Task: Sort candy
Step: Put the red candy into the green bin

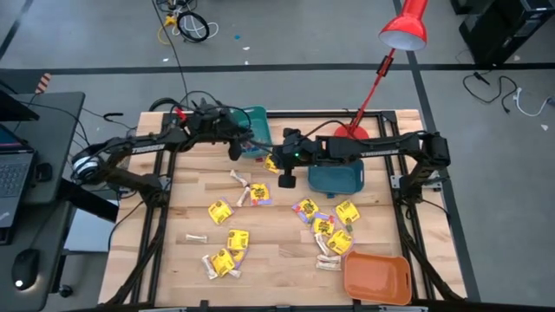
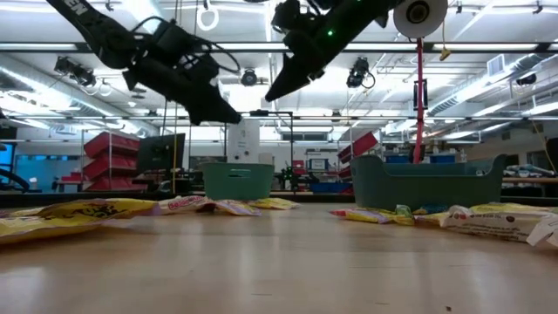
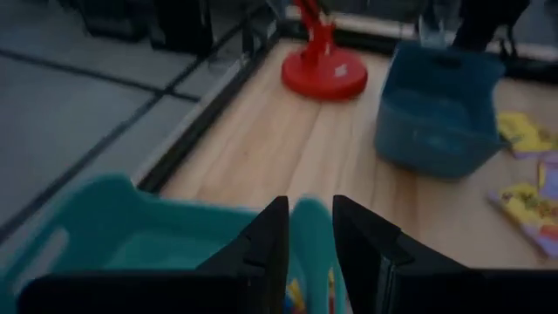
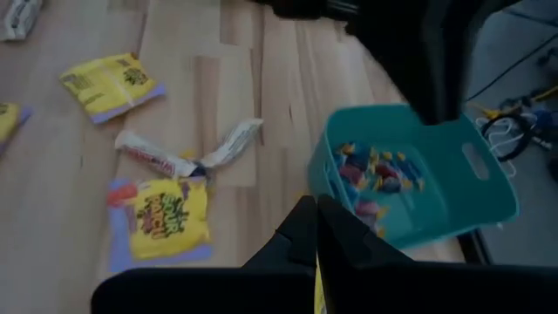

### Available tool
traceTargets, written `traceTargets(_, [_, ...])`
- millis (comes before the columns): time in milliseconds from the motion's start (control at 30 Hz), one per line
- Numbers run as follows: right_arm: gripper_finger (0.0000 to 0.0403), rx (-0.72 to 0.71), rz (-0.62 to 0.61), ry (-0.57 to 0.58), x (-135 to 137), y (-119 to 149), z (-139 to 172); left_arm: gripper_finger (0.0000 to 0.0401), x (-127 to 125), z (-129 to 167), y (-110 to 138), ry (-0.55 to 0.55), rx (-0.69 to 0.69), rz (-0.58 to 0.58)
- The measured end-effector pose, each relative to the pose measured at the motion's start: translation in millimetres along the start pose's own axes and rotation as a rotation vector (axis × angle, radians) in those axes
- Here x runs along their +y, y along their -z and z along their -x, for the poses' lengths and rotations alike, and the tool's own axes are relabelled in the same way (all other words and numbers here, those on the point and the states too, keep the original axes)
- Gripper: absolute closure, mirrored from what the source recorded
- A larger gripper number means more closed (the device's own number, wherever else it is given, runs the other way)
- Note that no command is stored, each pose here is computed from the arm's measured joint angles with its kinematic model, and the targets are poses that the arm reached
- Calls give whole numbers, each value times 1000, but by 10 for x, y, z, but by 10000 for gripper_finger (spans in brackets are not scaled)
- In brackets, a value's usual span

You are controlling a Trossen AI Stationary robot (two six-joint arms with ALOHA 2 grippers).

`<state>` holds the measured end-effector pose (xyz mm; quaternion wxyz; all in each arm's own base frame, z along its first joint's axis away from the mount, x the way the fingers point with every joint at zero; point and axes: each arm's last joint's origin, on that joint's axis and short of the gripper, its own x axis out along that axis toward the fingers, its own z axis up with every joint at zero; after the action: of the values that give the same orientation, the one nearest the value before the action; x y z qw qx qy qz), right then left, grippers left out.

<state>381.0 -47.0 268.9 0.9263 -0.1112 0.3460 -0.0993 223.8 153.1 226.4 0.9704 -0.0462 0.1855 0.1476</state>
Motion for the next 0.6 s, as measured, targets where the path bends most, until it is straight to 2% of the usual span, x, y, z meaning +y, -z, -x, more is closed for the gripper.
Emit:
traceTargets(200, [403,-1,29,-39,38,58,-221,307,-95,242,-129,-2,-54,-26])
traceTargets(400, [397,6,27,-61,85,161,-509,307,-173,514,-215,-64,-63,-64])
traceTargets(600, [377,-86,57,-36,136,182,-785,307,-213,664,-217,-84,-43,-58])
